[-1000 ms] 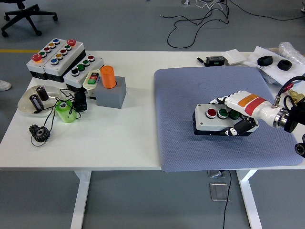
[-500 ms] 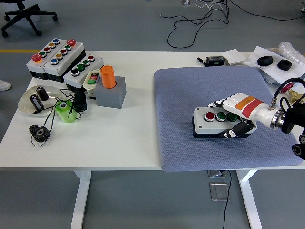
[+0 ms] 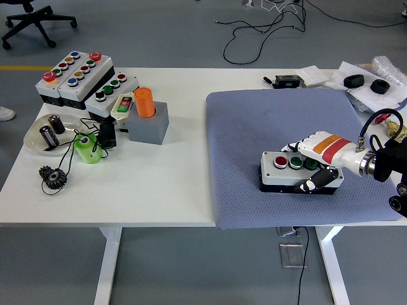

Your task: Pick up the button,place it on the desk,press the button,press the button

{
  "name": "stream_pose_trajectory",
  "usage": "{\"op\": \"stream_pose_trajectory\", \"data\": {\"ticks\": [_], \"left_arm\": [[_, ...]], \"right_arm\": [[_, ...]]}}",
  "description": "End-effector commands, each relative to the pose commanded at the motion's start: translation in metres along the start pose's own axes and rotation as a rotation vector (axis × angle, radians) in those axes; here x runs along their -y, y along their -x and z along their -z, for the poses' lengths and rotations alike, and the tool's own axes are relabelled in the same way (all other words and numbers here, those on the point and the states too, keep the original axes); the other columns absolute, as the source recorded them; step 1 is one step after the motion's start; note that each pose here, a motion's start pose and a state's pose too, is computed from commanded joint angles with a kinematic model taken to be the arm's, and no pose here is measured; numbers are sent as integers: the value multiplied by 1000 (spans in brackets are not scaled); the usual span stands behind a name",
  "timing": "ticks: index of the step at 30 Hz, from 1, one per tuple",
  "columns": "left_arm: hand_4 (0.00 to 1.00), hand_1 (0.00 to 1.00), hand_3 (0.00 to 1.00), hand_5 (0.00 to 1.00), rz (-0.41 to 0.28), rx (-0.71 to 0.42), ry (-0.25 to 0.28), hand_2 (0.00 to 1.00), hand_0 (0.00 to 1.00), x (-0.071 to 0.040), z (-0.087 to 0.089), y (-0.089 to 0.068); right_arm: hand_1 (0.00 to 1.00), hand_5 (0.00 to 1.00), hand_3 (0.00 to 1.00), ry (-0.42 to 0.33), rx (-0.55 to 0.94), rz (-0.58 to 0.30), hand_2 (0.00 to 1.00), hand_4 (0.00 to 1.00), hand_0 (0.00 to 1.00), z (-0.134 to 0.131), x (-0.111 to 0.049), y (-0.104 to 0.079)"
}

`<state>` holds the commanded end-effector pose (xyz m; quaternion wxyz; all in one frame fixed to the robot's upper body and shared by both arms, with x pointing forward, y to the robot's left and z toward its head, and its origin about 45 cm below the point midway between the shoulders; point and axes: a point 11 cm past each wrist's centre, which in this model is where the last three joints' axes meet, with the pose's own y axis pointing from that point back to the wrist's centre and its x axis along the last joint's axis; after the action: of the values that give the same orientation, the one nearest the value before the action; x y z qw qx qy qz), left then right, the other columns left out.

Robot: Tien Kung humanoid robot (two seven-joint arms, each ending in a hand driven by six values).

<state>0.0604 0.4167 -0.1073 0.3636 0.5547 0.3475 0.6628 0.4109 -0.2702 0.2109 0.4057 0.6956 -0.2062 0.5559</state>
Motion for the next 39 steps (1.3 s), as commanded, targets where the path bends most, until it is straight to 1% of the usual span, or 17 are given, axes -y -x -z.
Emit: {"op": "stream_pose_trajectory", "data": {"ticks": [1,2,7,8,13,14,18,19,24,25,26,30,31,34,36,37,39], "left_arm": [[278,550,468,966,0,-3,-1,511,609,0,0,0],[279,550,468,967,0,-3,-1,511,608,0,0,0],[279,550,468,967,-1,-1,-1,511,608,0,0,0],[279,549,468,967,-1,0,0,511,607,0,0,-1],[279,549,468,967,-1,-1,0,511,607,0,0,-1],[279,549,467,969,-1,-1,0,510,607,0,0,-1],[279,549,467,969,-2,-2,1,510,607,0,-1,-1],[279,549,468,971,-2,-2,1,510,607,0,-1,-1],[279,549,468,971,-3,-1,0,510,607,0,0,-2],[279,549,468,971,-3,0,1,510,607,0,0,-2],[279,548,468,972,-3,1,1,510,607,0,0,-2],[279,548,468,972,-4,2,1,510,607,0,0,-2],[279,548,468,972,-4,3,2,510,606,1,0,-2],[279,548,468,972,-5,1,2,510,606,1,0,-3],[279,548,468,972,-5,2,3,510,606,1,0,-3],[279,548,467,971,-5,1,3,508,608,1,0,-3],[279,548,467,971,-5,2,3,508,608,1,0,-3]], "right_arm": [[548,373,717,1,3,1,645,806,534,-1,-1,0],[582,372,828,2,4,1,714,864,599,-1,-1,0],[582,372,828,-9,-6,-4,714,864,599,-1,-3,-3],[676,343,935,-11,-8,-6,811,916,721,-1,-3,-3],[676,343,935,-8,-12,-3,811,916,721,-2,-5,-4],[726,334,991,-7,-11,-1,881,928,783,-2,-5,-4],[726,334,991,-4,-8,-10,881,928,783,0,-7,-8],[790,298,998,-5,-6,-17,957,954,817,1,-8,-9],[790,298,998,-8,28,-55,957,954,817,4,-14,-21],[790,298,998,-12,47,-67,957,954,817,6,-16,-24],[792,281,998,-14,61,-88,951,929,826,8,-20,-29],[792,281,998,-25,114,-180,951,929,826,17,-33,-52],[685,217,989,-28,126,-203,789,878,752,19,-38,-58],[685,217,989,-22,169,-297,789,878,752,24,-49,-75],[685,217,989,-9,219,-350,789,878,752,24,-56,-81],[194,2,761,6,258,-383,333,394,421,23,-60,-84],[194,2,761,32,338,-448,333,394,421,20,-67,-88]]}}
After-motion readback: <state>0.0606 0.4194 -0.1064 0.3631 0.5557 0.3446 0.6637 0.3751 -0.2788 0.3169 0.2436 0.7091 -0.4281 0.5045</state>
